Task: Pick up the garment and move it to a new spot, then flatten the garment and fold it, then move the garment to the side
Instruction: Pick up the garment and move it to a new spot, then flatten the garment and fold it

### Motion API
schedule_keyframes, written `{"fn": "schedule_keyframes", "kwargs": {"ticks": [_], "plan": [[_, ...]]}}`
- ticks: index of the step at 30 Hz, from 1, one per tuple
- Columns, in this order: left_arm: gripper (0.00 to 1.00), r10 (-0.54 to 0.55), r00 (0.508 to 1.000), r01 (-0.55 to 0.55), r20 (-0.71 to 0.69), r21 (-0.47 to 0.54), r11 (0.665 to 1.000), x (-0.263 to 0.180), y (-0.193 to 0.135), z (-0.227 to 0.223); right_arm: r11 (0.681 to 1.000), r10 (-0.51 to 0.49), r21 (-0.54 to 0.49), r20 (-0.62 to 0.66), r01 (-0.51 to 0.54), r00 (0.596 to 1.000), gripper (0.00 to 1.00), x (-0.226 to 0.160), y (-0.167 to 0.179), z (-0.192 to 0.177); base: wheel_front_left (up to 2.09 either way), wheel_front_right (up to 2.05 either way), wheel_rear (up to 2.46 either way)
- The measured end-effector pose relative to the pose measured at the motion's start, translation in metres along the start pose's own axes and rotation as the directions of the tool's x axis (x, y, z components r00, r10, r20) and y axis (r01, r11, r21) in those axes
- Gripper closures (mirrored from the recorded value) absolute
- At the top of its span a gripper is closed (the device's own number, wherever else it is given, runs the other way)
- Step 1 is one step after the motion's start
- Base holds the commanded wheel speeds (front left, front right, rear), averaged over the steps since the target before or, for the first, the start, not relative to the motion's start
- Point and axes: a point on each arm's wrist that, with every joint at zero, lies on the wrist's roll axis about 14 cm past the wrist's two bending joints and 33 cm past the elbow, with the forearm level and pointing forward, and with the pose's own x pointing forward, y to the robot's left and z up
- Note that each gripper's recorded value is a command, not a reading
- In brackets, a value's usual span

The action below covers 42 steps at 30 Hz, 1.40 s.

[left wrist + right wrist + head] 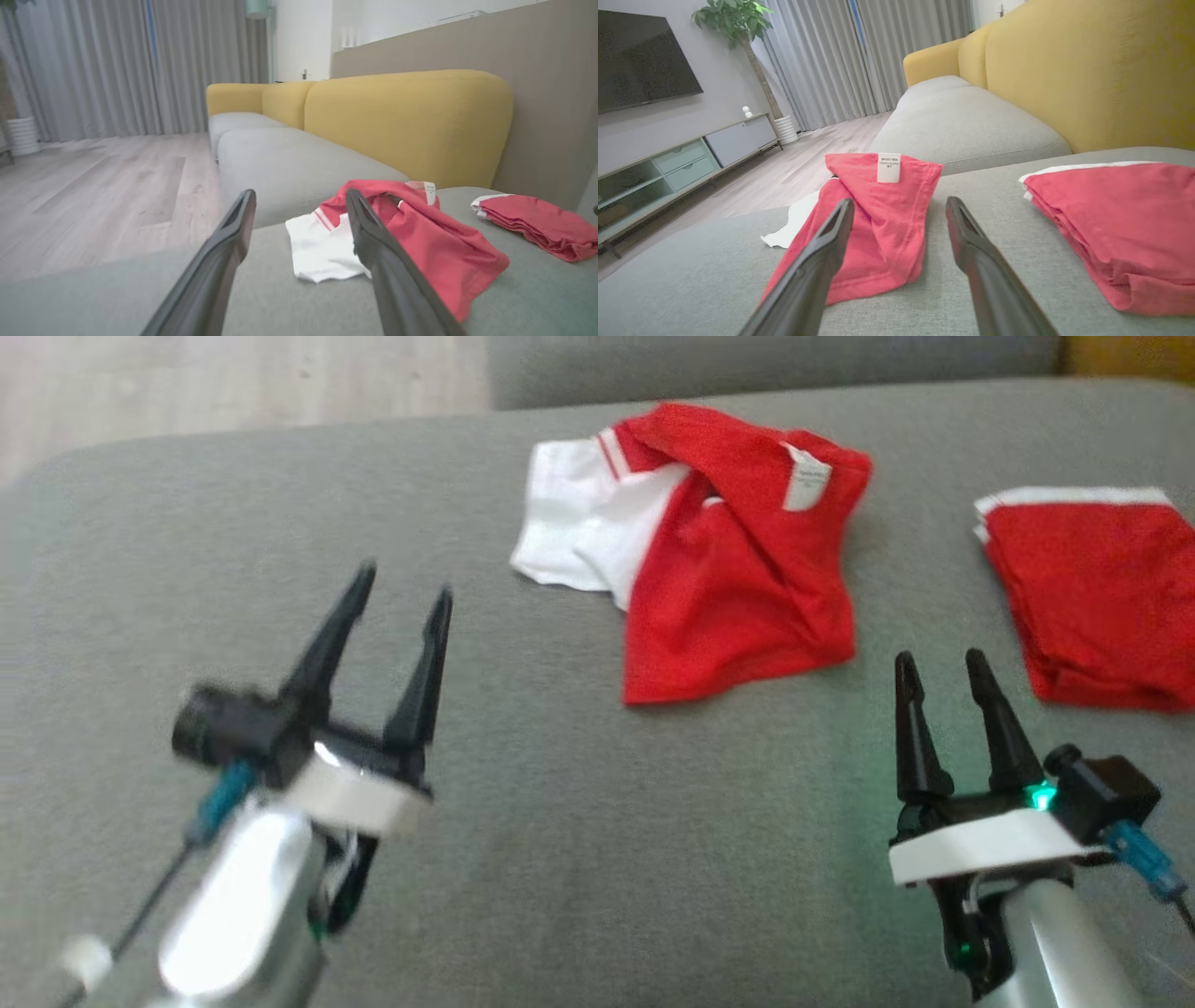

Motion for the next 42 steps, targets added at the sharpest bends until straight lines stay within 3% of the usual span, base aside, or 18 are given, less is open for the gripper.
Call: {"fn": "schedule_keyframes", "kwargs": {"ticks": [7,15,19,24,31,35,36,37,42], "plan": [[0.00,0.158,0.987,-0.160,-0.019,-0.089,0.983,-0.061,0.005,-0.014,0.998,0.068,0.001,-0.023,-0.068,0.997,0.00,0.000,0.024,-0.007,0.00,0.00,0.00],[0.00,0.229,0.973,-0.224,0.036,-0.100,0.969,-0.073,0.018,0.002,0.982,0.182,-0.040,-0.091,-0.186,0.979,0.00,0.008,0.060,-0.029,0.00,0.00,0.00],[0.00,0.246,0.969,-0.242,0.021,-0.111,0.964,-0.074,0.021,-0.005,0.943,0.298,-0.077,-0.225,-0.322,0.928,0.00,0.020,0.098,-0.059,0.00,0.00,0.00],[0.00,0.268,0.963,-0.264,0.016,-0.122,0.957,-0.074,0.026,-0.006,0.908,0.351,-0.102,-0.347,-0.407,0.870,0.00,0.039,0.121,-0.081,0.00,0.00,0.00],[0.00,0.311,0.950,-0.308,0.009,-0.128,0.943,-0.077,0.036,-0.008,0.888,0.301,-0.115,-0.586,-0.445,0.752,0.00,0.048,0.117,-0.135,0.00,0.00,0.00],[0.00,0.324,0.946,-0.321,0.000,-0.130,0.938,-0.079,0.039,-0.011,0.876,0.283,-0.137,-0.628,-0.462,0.724,0.00,0.059,0.117,-0.143,0.00,0.00,0.00],[0.00,0.324,0.946,-0.321,-0.001,-0.130,0.938,-0.079,0.039,-0.011,0.875,0.282,-0.140,-0.632,-0.464,0.722,0.54,0.062,0.117,-0.142,0.00,0.00,0.00],[0.00,0.322,0.947,-0.319,0.000,-0.130,0.939,-0.078,0.039,-0.011,0.872,0.281,-0.146,-0.632,-0.467,0.723,1.00,0.063,0.118,-0.140,0.00,0.00,0.00],[0.00,0.288,0.958,-0.284,0.006,-0.140,0.948,-0.067,0.031,-0.011,0.896,0.265,-0.132,-0.609,-0.424,0.748,1.00,0.057,0.104,-0.136,0.00,0.00,0.00]]}}
